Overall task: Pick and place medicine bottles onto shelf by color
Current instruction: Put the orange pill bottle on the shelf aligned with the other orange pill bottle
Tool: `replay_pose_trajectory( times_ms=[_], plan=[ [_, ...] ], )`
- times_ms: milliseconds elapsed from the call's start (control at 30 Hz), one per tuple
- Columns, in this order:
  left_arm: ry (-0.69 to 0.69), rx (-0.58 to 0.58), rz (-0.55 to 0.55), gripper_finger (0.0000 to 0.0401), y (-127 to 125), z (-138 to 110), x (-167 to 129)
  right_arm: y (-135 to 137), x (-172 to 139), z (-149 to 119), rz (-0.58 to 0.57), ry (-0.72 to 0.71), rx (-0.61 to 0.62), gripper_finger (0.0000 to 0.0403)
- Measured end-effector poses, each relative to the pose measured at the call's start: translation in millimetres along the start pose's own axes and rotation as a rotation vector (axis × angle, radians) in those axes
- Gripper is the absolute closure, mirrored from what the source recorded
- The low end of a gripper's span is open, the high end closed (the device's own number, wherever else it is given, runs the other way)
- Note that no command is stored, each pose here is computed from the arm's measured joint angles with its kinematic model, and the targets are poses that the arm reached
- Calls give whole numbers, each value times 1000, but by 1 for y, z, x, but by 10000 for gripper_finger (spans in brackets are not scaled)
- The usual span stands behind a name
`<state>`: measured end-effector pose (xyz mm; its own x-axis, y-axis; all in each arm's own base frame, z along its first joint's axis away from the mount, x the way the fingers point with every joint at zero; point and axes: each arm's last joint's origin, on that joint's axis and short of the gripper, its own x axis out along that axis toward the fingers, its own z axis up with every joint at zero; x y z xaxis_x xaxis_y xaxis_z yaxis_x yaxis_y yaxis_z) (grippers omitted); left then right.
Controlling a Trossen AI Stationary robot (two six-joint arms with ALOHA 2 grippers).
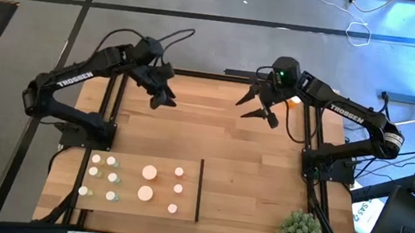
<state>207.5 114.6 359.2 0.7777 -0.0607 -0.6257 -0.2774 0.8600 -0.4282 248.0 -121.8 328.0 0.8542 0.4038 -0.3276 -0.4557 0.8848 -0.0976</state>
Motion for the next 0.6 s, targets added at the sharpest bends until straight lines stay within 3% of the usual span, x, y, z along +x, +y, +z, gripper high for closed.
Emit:
replay_pose_trajectory(
  times_ms=[300,500,600],
  plan=[
    [61,-7,-13,176,3,-6,-2,-3,0,0,-20,-2,-12,189],
    [203,2,-194,176,-2,-21,-4,-4,1,3,-53,-7,-40,189],
    [270,13,-234,176,-3,-29,-6,-3,3,4,-48,-11,-49,189]
  ],
)
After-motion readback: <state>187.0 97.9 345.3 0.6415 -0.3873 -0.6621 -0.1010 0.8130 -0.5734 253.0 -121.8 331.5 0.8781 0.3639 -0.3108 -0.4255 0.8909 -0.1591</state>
